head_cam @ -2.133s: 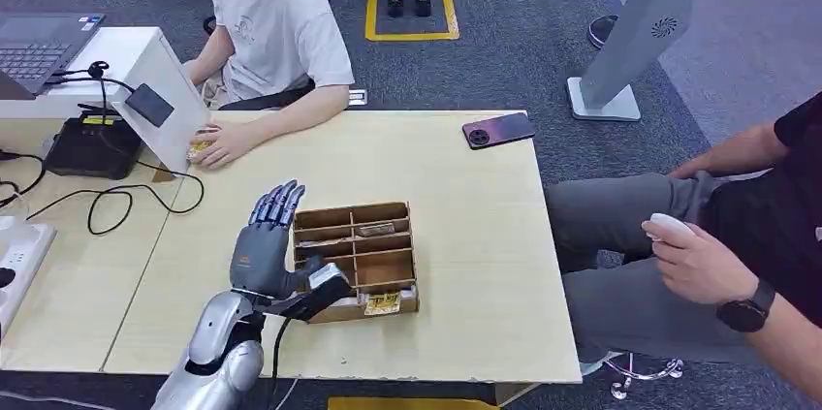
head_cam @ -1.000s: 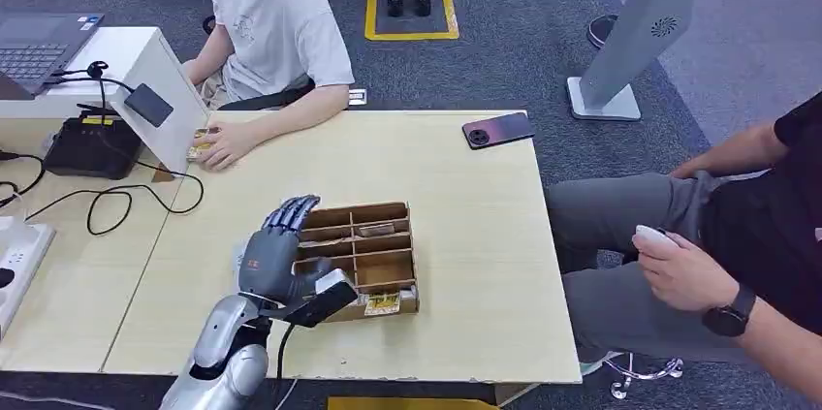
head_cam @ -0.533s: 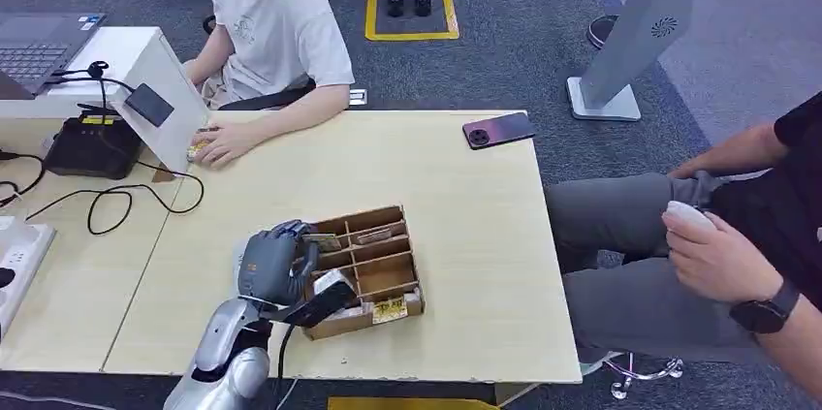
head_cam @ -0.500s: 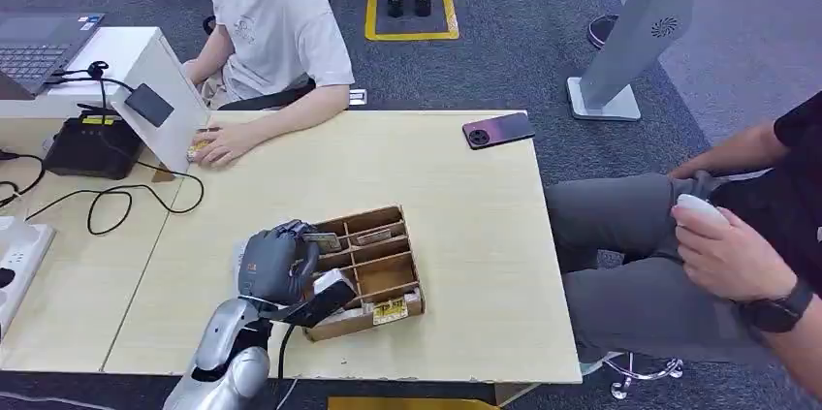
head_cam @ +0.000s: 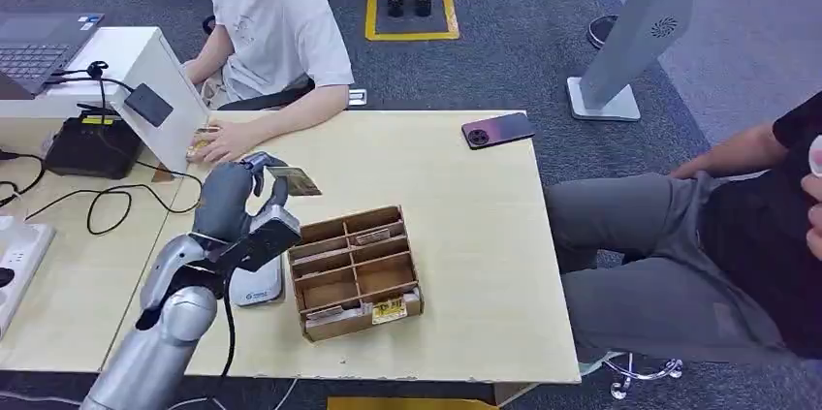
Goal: Pass the card to the sensor for recognition and then transmit it.
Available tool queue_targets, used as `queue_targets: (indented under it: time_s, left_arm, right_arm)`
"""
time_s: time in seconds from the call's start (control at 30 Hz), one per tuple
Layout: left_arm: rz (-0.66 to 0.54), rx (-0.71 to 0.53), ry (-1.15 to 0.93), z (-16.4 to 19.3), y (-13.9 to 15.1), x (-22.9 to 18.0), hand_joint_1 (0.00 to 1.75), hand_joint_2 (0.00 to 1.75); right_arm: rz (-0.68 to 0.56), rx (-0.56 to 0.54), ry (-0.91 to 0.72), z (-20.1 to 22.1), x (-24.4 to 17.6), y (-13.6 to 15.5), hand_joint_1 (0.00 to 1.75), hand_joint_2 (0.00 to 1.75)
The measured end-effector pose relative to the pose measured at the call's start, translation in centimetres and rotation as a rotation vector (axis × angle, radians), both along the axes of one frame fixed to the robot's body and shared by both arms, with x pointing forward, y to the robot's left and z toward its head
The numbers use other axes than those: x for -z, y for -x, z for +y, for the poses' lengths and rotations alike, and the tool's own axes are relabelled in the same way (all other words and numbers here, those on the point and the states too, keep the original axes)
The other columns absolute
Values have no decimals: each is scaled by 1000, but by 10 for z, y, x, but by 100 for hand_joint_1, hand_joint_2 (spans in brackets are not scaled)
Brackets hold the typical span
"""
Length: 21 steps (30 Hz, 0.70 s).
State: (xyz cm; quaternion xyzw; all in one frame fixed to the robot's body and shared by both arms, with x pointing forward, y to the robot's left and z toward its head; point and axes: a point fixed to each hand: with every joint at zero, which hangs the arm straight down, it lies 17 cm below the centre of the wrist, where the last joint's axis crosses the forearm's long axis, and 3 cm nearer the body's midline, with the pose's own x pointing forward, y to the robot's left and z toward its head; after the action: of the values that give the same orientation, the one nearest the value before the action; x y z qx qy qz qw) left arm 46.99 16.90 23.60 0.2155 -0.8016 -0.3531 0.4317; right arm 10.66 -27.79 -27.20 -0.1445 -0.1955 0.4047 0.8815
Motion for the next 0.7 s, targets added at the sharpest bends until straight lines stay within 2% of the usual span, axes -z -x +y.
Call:
queue_targets:
  time_s: [0.2,0.4,0.53,0.63,0.7]
  left_arm:
    - [-63,3,2,8,0,-24,175,175]
    - [-156,-63,25,70,-29,-114,175,175]
    - [-232,-226,-77,107,-39,-133,175,175]
    - [-304,-443,-207,140,-52,-132,175,175]
    - [-303,-540,-258,160,-66,-123,175,175]
  right_arm:
    - [-3,-1,-3,0,0,-1,0,0]
    - [-3,0,-4,0,0,1,0,0]
    - [8,-6,7,-2,1,4,0,0]
    - [14,-20,10,-1,1,2,0,0]
    - [12,-27,8,0,0,-2,0,0]
